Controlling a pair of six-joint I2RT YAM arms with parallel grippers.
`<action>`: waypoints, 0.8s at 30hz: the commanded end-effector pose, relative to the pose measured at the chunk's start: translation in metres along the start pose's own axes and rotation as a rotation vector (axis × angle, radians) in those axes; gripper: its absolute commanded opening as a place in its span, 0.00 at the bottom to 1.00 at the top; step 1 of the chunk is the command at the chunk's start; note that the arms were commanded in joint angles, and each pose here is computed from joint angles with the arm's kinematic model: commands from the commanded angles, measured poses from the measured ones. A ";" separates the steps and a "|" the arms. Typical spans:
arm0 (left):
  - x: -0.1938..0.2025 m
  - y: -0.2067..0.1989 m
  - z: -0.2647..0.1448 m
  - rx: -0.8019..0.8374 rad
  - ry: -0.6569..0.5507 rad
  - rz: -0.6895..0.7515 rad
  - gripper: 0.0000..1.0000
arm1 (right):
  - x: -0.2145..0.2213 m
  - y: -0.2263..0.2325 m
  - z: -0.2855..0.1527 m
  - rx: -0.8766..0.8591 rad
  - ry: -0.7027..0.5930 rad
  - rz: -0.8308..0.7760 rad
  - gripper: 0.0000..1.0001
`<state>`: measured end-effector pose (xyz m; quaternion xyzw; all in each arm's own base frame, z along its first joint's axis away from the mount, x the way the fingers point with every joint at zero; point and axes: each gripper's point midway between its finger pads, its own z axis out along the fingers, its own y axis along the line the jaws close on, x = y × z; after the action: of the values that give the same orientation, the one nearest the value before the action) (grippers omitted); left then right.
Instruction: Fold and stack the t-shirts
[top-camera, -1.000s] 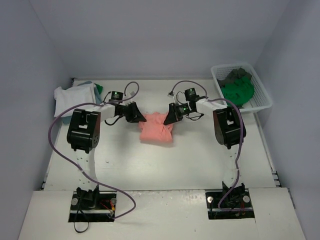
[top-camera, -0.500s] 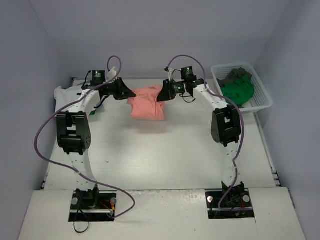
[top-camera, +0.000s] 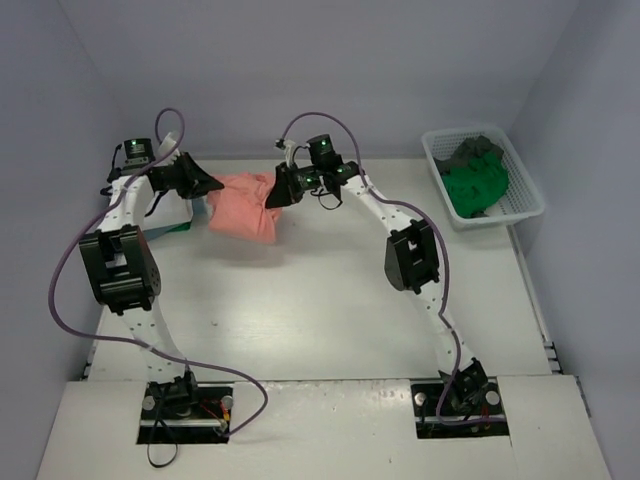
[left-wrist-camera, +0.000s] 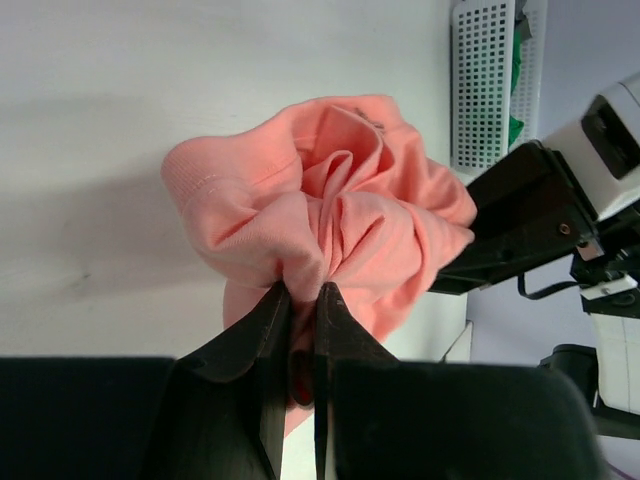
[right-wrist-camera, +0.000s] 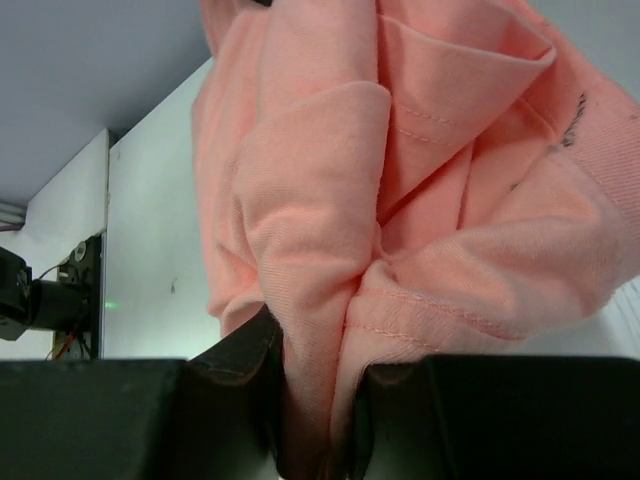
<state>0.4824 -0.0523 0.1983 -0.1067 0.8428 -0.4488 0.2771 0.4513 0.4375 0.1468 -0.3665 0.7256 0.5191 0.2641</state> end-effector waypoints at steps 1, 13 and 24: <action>-0.035 -0.055 -0.058 0.031 -0.139 0.218 0.00 | -0.031 0.022 -0.005 -0.005 -0.044 -0.072 0.00; -0.046 -0.003 -0.094 -0.050 -0.189 0.196 0.00 | -0.004 0.021 0.007 0.027 0.012 -0.061 0.80; -0.064 0.013 -0.109 -0.066 -0.225 0.196 0.00 | 0.011 0.017 -0.001 0.011 0.042 -0.027 1.00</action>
<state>0.4645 0.0565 0.2090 -0.1356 0.8480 -0.3797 0.3439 0.4299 0.4398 0.1003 -0.3682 0.7581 0.4901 0.2225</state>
